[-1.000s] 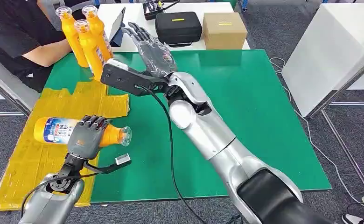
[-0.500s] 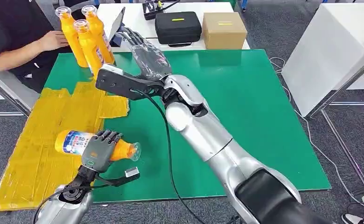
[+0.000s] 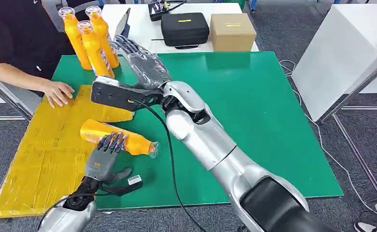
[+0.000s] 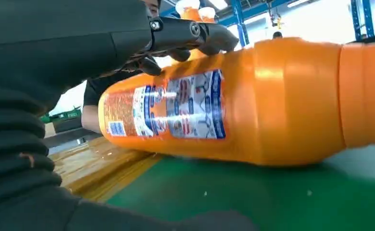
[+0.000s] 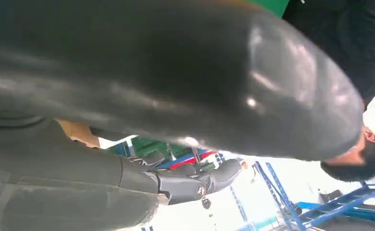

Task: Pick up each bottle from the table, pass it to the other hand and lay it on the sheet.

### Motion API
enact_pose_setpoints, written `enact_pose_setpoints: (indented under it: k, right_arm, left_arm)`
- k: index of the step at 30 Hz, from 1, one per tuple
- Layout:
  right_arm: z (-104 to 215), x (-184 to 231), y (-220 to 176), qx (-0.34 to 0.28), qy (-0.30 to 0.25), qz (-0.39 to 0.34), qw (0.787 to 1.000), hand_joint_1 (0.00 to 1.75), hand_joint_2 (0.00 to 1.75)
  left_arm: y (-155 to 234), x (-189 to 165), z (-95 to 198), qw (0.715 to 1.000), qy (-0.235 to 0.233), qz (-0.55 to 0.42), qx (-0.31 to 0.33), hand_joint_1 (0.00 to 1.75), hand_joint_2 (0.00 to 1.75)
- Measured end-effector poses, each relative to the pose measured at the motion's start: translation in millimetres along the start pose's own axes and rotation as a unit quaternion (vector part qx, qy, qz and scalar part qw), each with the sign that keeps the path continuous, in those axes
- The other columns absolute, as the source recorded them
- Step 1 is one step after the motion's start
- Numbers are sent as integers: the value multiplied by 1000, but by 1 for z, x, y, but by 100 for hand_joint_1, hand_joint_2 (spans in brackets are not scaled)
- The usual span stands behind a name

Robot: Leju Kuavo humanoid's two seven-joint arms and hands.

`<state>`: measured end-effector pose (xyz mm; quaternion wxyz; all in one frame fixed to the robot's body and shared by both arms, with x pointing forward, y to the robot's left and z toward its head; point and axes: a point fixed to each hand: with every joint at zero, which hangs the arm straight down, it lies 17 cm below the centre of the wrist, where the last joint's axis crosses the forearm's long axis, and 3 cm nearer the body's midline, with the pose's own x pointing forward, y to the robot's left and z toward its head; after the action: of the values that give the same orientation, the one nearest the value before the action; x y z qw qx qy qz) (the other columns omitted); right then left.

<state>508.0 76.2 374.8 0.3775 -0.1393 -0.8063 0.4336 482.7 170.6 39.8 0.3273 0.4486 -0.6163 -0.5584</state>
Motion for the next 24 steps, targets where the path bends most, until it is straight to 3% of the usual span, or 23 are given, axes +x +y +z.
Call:
enact_pose_setpoints:
  k: [5,14,16,17,18,21,24]
  right_arm:
    - [1,-2,4,4,1,-1,1000,0,0]
    - [7,-13,4,-4,-10,-21,1000,0,0]
    - [8,-16,-5,-28,-16,-23,999,0,0]
    - [10,-19,-10,-41,-18,-28,999,0,0]
    - [15,-24,-17,-60,-24,-40,997,0,0]
    - [29,-38,-25,-92,-40,-63,993,0,0]
    - [41,-55,-22,-97,-31,-72,992,0,0]
  left_arm:
    - [-4,-1,0,1000,-1,19,-7,0,0]
    - [13,-24,3,975,42,210,61,0,0]
    - [20,-40,3,935,84,331,96,0,0]
    - [27,-51,1,903,110,397,118,0,0]
    - [45,-65,-4,855,131,477,157,0,0]
    - [99,-96,-20,765,135,584,235,0,0]
    - [150,-106,-27,750,103,588,285,0,0]
